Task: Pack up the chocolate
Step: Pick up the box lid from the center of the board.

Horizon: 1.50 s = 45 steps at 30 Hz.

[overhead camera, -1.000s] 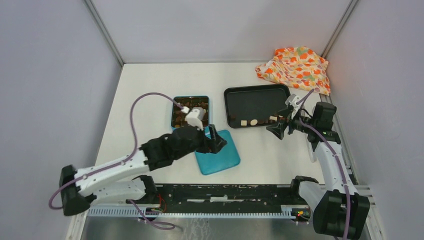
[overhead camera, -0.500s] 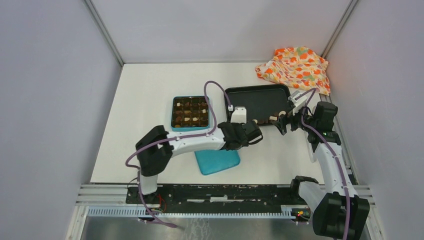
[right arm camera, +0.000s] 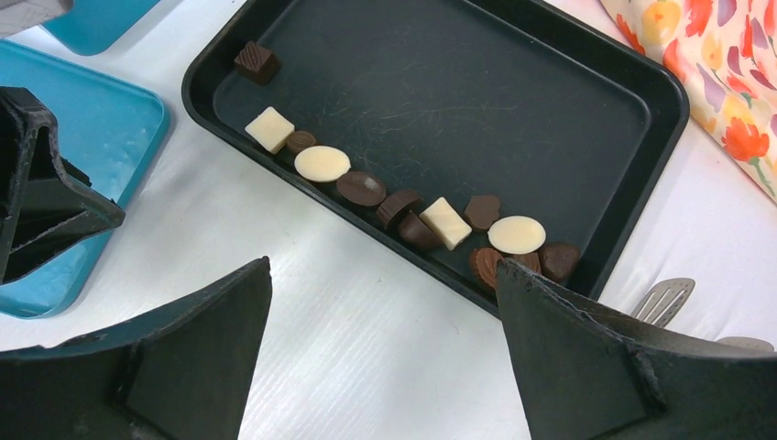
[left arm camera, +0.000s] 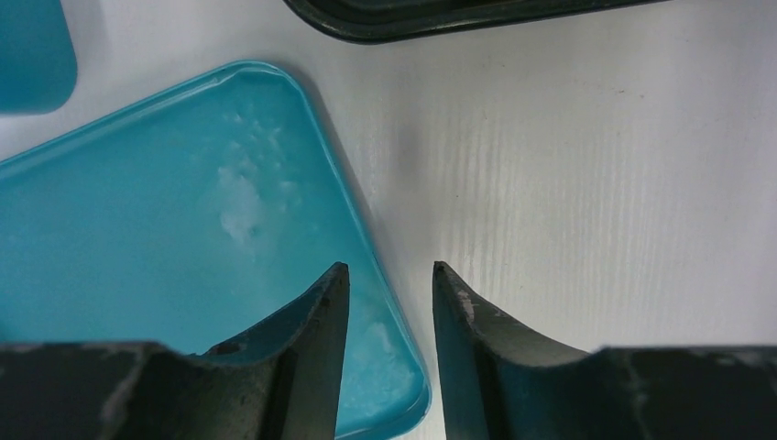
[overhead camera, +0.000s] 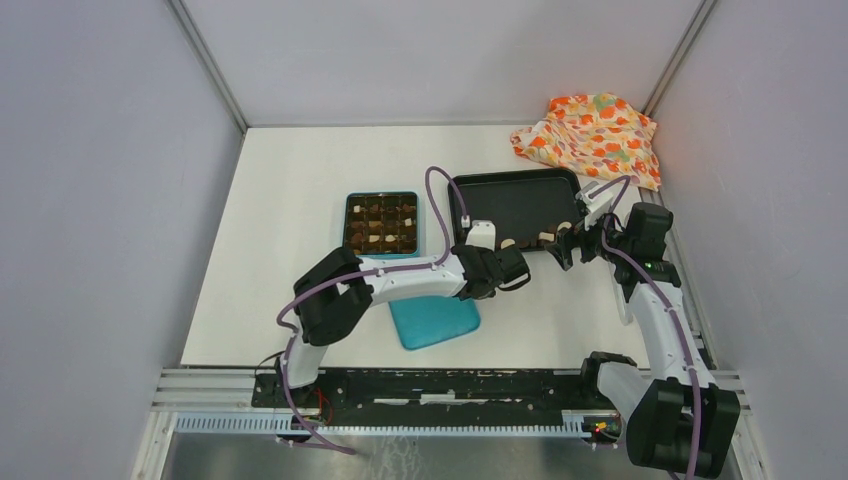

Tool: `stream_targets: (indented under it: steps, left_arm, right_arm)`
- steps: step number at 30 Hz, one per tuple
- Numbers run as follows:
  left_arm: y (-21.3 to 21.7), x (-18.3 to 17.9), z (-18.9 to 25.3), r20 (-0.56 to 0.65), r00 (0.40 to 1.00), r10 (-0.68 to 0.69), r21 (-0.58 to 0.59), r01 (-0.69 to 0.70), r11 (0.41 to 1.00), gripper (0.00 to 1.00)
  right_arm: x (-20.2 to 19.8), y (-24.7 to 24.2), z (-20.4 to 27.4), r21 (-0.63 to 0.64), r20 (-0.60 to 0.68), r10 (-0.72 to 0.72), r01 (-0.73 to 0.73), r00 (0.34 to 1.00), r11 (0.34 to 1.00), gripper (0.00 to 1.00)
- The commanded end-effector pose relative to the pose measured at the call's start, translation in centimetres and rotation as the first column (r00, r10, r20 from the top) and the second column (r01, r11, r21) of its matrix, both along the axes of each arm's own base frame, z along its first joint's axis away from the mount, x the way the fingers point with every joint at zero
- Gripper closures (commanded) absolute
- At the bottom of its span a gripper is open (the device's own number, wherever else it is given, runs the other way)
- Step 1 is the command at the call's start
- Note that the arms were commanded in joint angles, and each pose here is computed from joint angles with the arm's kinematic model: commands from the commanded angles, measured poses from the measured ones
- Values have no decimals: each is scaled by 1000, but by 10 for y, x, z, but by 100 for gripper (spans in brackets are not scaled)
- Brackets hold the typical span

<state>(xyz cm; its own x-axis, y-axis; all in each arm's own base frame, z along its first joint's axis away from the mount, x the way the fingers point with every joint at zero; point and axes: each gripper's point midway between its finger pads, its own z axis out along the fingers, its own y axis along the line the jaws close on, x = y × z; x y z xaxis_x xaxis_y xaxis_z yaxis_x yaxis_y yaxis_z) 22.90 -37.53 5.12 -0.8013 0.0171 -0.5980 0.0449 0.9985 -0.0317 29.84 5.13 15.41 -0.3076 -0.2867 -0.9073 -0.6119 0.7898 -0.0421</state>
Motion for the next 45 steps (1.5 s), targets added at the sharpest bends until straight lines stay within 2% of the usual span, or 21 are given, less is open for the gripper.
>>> stream_targets:
  steps: [1, 8, 15, 21, 27, 32, 45]
  left_arm:
    - [-8, 5, -8, -17, 999, 48, -31, -48, 998, 57]
    - [-2, 4, -19, -35, 997, 62, -14, -63, 998, 61]
    - [-1, 3, -28, -58, 996, 64, -2, -64, 998, 70]
    - [5, -1, -33, -71, 995, 73, 13, -72, 997, 72]
    - [9, -4, -33, -78, 994, 73, 18, -72, 997, 89]
    - [19, -8, -29, -77, 994, 83, 46, -79, 996, 98]
    - [44, -30, -9, -11, 1000, 9, 121, -7, 993, 98]
  right_arm:
    - [7, -3, 8, -3, 20, -18, 18, 1000, 1000, 3]
    - [6, -3, 6, -1, 12, -19, 19, 1000, 1000, 3]
    - [7, -3, 4, -2, 5, -22, 22, 1000, 1000, 3]
    - [7, -3, 4, -1, 5, -20, 20, 1000, 1000, 3]
    - [7, -2, 4, 3, 2, -17, 17, 1000, 1000, 3]
    - [6, -1, 5, 9, 1, -11, 11, 1000, 1000, 3]
    - [2, 9, 3, 51, -18, 38, -37, 999, 998, 3]
